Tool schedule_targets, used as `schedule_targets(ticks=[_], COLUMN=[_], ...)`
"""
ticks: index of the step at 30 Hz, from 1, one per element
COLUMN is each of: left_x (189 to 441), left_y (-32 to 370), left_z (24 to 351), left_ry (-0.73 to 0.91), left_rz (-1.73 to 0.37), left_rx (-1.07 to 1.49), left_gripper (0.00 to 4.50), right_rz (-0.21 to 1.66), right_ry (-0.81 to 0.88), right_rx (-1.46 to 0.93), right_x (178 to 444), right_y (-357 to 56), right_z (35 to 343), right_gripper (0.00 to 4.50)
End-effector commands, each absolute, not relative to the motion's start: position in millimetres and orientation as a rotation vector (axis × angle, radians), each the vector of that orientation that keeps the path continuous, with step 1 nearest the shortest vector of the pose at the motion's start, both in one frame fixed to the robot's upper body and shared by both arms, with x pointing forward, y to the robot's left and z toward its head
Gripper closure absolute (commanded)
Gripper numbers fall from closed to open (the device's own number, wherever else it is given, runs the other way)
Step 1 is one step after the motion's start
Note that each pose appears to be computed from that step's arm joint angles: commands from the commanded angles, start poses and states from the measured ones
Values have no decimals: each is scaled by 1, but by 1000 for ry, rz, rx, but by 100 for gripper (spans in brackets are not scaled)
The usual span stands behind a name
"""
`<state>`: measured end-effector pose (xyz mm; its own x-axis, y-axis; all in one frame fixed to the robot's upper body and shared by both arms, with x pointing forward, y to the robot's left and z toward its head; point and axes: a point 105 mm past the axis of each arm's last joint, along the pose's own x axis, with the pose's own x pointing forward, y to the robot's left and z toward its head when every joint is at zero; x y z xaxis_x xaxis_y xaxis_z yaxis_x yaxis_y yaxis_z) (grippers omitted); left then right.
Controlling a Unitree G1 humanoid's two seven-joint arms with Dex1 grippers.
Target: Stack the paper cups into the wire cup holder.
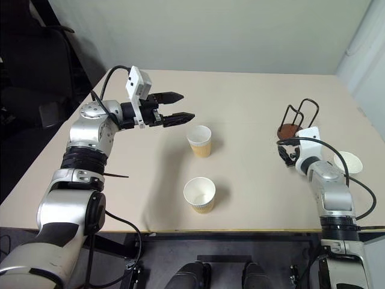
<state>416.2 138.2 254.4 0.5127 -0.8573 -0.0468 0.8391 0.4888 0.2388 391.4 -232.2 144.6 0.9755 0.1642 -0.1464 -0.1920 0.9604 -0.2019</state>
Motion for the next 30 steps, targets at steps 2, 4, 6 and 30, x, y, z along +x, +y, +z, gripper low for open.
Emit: schedule_targets(ticks=[2, 4, 6, 30], left_x=[416, 416, 415, 385], left_y=[139, 139, 139, 80], left_z=[272, 272, 272, 273], left_ry=[-139, -141, -142, -127], left_rz=[-1025, -1022, -1026, -1428], left_rx=[268, 269, 267, 263], left_gripper=[6, 6, 6, 6], right_rz=[158, 155, 152, 89], right_ry=[56, 55, 52, 1], right_rx=[-235, -235, -235, -274], right_x=[392, 392, 394, 390], right_y=[-239, -240, -241, -252], right_z=[166, 166, 167, 202], right_gripper=[91, 91, 91, 91])
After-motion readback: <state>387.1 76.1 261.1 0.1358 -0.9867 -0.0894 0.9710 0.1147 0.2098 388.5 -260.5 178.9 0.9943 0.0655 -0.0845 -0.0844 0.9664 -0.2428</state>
